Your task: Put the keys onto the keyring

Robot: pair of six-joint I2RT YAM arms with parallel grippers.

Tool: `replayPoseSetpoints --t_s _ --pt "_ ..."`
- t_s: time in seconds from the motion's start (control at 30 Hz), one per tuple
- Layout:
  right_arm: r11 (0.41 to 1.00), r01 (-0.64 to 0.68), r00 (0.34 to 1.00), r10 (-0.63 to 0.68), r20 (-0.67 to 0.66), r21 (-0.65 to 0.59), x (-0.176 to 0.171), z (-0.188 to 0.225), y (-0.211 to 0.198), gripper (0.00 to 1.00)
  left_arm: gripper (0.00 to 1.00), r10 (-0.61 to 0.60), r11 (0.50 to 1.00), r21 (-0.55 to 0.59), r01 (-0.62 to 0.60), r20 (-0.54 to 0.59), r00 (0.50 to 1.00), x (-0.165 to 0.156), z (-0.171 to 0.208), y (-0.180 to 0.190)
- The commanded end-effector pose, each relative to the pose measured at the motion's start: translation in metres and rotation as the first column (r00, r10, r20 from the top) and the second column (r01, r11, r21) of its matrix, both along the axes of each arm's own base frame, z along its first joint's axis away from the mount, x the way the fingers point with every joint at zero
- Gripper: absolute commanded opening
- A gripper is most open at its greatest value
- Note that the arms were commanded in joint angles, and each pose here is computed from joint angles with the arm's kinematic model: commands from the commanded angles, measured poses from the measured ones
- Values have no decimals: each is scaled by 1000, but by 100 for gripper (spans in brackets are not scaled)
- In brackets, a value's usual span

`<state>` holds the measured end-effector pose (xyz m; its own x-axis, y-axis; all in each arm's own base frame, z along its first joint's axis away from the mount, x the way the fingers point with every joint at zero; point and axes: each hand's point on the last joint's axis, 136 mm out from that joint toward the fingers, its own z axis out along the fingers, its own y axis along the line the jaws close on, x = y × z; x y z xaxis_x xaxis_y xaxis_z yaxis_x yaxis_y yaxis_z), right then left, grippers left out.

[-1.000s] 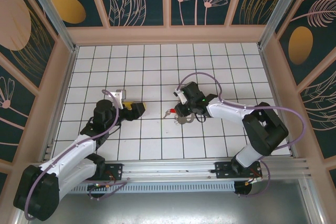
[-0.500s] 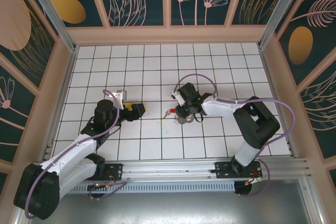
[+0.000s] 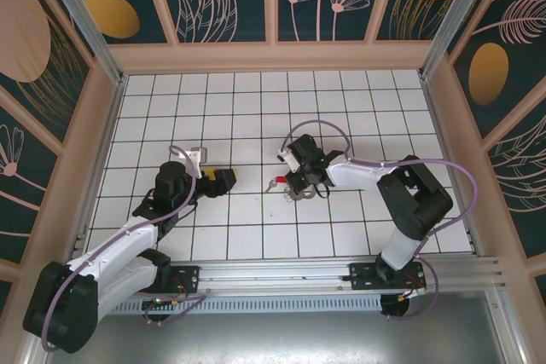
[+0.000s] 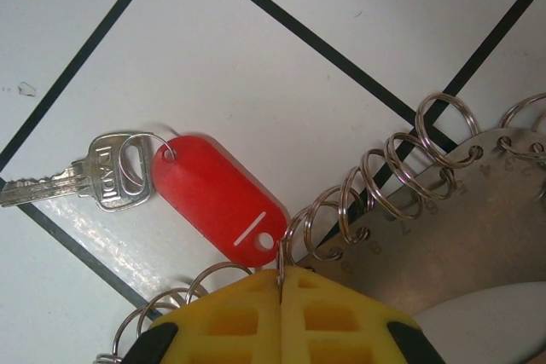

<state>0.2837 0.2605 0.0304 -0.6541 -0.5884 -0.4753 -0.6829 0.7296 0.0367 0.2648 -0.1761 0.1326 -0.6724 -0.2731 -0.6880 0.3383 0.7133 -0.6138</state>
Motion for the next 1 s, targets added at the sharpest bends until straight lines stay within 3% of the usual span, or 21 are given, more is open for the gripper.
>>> replayPoseSetpoints --t_s 0.0,0.3,0.4,0.53,0.67,0.77,0.97 --pt "999 -41 998 39 51 34 -4 24 3 0 81 -28 1000 -6 28 45 999 0 14 -5" --pt "942 -240 934 159 320 233 -35 124 11 0 78 -92 993 -55 104 183 979 -6 56 -19" --pt "875 -365 878 210 429 319 -56 165 19 0 76 -136 987 -49 153 254 957 -13 77 -28" --pt "713 -558 764 242 598 425 -97 224 27 0 74 -199 970 -63 234 345 917 -27 105 -39" --pt "552 -690 667 234 708 468 -132 267 25 0 71 -262 940 -77 332 462 847 -53 141 -49" --pt "456 -763 604 246 758 459 -154 288 25 0 60 -308 910 -68 409 552 775 -74 172 -54" --pt "353 -833 528 281 801 425 -179 307 28 0 48 -415 841 27 540 671 614 -115 211 -63"
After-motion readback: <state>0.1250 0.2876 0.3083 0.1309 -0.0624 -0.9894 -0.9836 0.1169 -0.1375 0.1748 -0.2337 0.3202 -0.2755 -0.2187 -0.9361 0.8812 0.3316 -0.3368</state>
